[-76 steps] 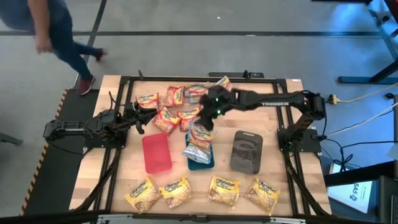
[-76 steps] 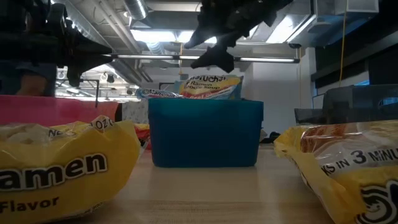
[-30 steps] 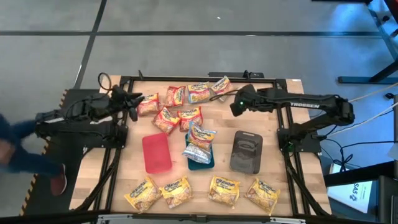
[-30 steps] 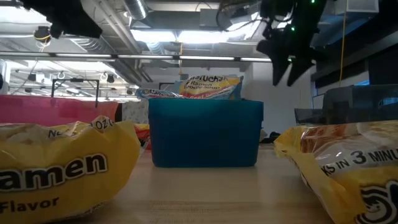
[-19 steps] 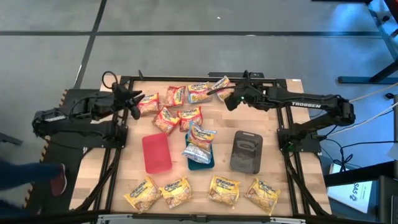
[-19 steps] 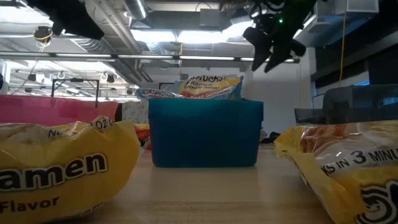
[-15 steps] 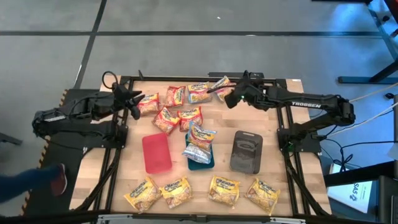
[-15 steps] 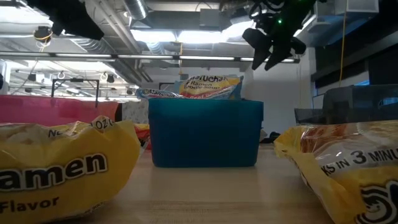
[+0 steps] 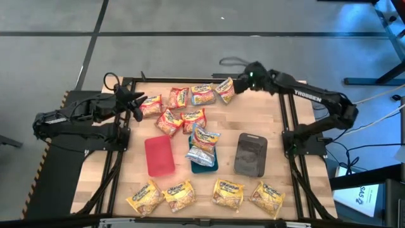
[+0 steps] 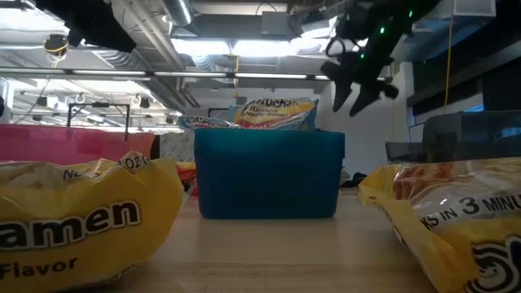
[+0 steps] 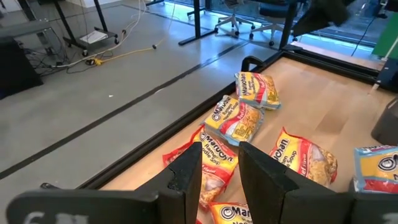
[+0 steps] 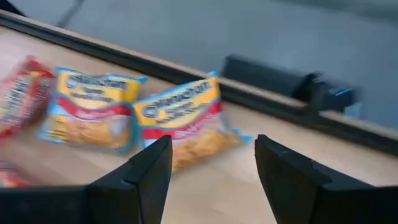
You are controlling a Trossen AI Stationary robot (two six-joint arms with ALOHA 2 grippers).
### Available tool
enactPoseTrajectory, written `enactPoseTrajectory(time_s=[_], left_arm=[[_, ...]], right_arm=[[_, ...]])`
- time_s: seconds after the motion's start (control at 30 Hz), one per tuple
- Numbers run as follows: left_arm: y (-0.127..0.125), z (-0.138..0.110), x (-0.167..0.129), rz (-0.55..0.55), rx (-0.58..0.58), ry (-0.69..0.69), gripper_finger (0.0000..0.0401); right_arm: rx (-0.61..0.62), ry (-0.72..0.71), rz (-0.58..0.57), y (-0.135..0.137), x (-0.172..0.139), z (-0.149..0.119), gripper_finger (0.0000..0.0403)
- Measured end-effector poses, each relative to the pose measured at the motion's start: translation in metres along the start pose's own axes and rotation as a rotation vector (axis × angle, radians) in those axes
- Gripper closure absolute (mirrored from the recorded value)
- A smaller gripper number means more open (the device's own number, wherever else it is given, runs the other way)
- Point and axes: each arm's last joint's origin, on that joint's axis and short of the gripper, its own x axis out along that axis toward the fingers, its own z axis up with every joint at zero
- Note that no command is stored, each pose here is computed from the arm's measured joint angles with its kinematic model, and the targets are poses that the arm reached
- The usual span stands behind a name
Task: Sort Maruchan noodles
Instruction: Put the blue noodle pack into the blue bin
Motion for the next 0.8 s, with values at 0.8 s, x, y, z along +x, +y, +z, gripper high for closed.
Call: enactPoseTrajectory(time_s=[0.8], left_arm=[[0.0, 0.0, 0.0, -0.009, -0.007, 0.003, 0.0302]], right_arm=[[0.223, 0.295, 0.022, -0.039, 0.113, -0.01, 0.0178]])
